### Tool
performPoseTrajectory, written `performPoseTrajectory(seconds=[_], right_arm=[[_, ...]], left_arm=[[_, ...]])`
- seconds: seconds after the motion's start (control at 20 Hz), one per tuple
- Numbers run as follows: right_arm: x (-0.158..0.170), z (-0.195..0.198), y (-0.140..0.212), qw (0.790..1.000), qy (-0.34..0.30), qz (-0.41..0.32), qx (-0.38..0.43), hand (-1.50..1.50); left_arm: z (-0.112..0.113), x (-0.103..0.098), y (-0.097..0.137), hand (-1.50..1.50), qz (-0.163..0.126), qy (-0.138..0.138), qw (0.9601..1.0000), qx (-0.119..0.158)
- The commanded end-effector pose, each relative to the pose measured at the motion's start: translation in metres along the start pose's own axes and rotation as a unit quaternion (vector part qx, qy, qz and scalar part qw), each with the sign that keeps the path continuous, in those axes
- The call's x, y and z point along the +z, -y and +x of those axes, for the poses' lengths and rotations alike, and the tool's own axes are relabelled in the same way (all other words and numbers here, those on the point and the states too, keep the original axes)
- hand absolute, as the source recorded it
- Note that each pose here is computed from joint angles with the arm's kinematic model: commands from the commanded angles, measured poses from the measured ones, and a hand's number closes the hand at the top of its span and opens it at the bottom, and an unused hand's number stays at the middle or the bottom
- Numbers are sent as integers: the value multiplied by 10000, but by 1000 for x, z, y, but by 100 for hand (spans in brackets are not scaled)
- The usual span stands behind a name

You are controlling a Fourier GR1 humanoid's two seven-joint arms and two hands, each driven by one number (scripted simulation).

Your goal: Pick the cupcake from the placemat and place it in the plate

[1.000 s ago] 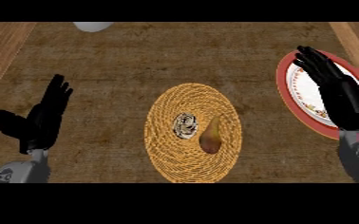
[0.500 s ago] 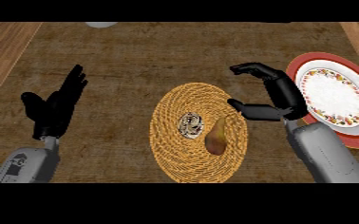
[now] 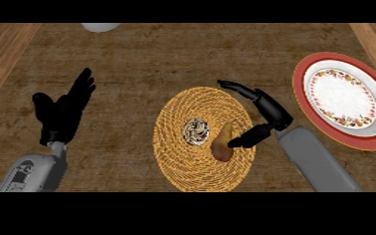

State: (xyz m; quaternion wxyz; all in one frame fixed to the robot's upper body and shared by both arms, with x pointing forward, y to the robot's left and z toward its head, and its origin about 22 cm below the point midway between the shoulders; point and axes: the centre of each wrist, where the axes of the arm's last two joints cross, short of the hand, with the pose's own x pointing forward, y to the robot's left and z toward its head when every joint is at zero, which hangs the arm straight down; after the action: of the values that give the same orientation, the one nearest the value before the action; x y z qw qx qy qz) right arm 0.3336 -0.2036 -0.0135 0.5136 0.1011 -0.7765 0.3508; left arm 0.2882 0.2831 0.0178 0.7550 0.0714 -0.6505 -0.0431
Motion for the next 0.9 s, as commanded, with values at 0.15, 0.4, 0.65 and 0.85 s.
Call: performPoseTrajectory(seconds=[0.15, 0.4, 0.65, 0.85], right_arm=[[-17, 16, 10, 9954, -262, 611, 692, -150], [-37, 34, -15, 9876, -565, 1086, 981, -150], [-46, 43, -18, 9725, -1001, 1594, 1368, -150], [-50, 44, -32, 9576, -1147, 1689, 2030, -150]], left_arm=[[-12, 19, -9, 0, 40, -104, 9999, -69], [-12, 3, -3, 0, 139, -84, 9999, -22], [-4, 13, 3, 0, 167, -81, 9998, -30], [-3, -6, -5, 0, -10, -95, 10000, 19]])
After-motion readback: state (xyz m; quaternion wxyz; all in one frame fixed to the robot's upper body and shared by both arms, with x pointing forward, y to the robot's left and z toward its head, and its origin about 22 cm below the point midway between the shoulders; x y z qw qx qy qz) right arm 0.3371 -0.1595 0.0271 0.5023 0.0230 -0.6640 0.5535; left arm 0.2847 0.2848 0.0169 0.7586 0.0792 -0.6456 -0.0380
